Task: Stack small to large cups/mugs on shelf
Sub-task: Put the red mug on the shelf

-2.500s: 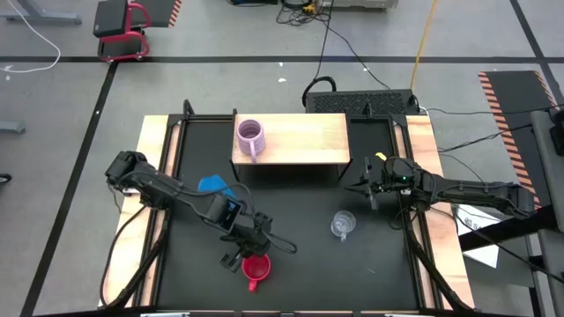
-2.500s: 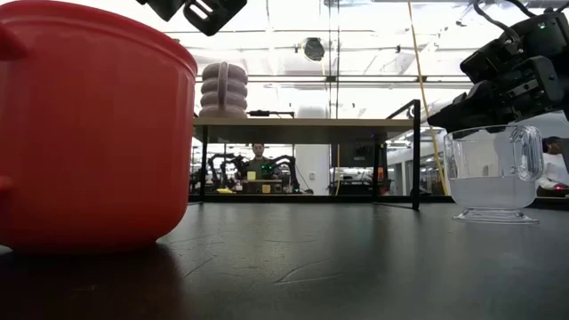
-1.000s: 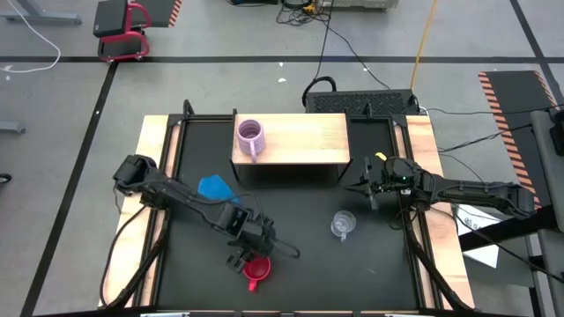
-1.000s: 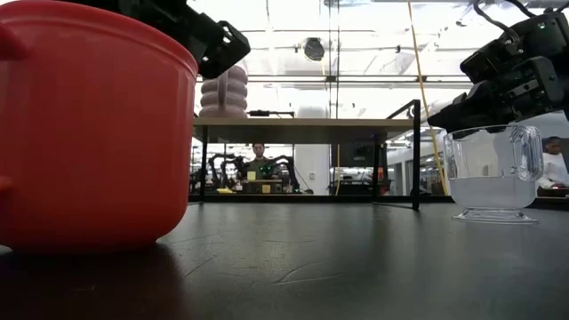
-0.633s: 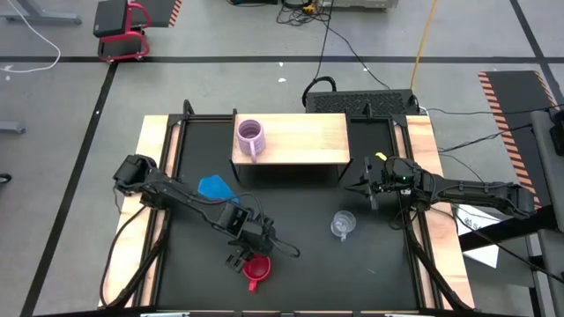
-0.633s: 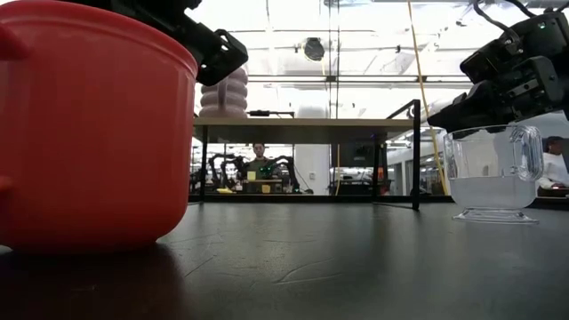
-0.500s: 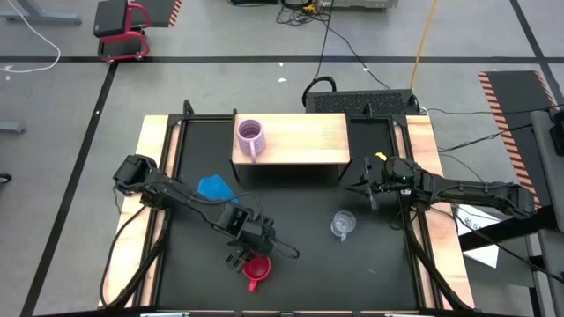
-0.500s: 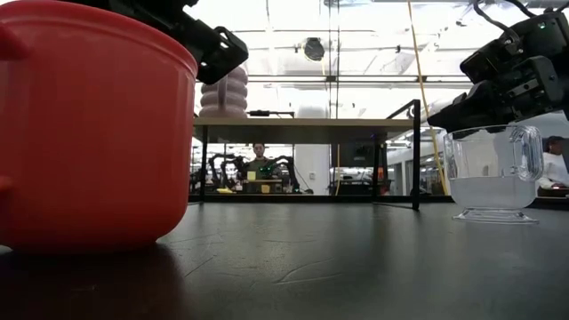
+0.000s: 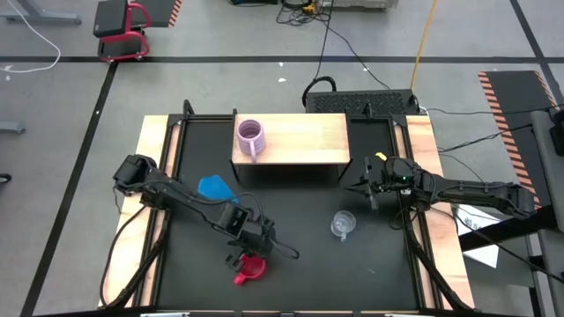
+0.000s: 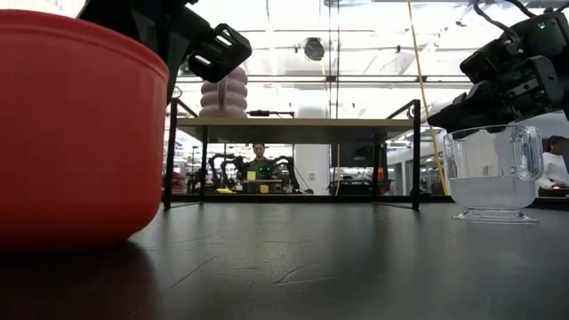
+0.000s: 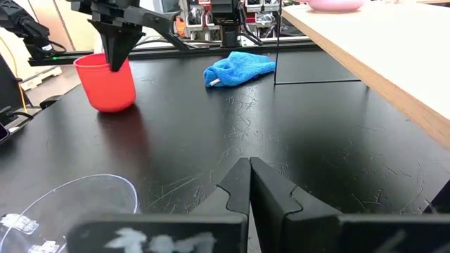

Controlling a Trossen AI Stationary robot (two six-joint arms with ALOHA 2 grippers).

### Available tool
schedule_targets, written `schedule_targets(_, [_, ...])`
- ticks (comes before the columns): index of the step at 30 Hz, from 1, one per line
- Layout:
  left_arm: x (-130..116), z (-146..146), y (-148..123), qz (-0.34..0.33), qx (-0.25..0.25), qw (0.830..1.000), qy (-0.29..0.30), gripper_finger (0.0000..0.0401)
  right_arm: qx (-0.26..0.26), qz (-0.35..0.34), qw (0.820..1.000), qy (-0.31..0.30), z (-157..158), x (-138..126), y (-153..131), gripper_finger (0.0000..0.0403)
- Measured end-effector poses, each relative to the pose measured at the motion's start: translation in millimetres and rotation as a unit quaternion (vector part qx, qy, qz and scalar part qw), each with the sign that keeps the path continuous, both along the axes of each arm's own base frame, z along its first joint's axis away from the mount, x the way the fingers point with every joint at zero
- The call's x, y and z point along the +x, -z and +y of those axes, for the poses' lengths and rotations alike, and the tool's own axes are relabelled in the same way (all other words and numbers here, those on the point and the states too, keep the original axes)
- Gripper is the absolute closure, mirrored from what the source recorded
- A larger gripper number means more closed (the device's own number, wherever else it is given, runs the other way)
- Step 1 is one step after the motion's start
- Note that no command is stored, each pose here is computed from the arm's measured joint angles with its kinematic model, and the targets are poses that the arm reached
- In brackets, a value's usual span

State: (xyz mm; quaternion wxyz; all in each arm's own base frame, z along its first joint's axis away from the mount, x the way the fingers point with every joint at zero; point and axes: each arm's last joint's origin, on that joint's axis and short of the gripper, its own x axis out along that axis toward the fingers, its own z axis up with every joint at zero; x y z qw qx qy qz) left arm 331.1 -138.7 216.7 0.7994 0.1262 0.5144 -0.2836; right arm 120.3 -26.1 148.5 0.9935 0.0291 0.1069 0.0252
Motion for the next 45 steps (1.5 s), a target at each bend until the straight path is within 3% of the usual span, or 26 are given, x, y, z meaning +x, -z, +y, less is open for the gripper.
schedule_targets(12, [4, 6, -6, -0.029, 0.008, 0.999, 0.011, 0.0396, 0.0, 0.0, 1.0, 0.0, 0, 0, 0, 0.0403])
schedule_targets(19, [-1, 21, -32, -0.07, 0.01, 0.997, -0.004, 0.0398, 0.0, 0.0, 1.0, 0.0, 0, 0, 0, 0.0403])
schedule_targets(28, [-21, 46, -80, -0.138, -0.003, 0.99, -0.041, 0.0398, -0.003, -0.002, 1.0, -0.001, 0, 0, 0, 0.0403])
schedule_targets(36, [-48, 57, -108, -0.159, 0.018, 0.984, -0.082, 0.0398, -0.001, -0.001, 1.0, 0.0, 0, 0, 0, 0.0403])
schedule_targets(45, [-81, 74, -102, -0.159, 0.022, 0.978, -0.131, 0.0398, 0.0, -0.001, 1.0, 0.0, 0, 0, 0, 0.0403])
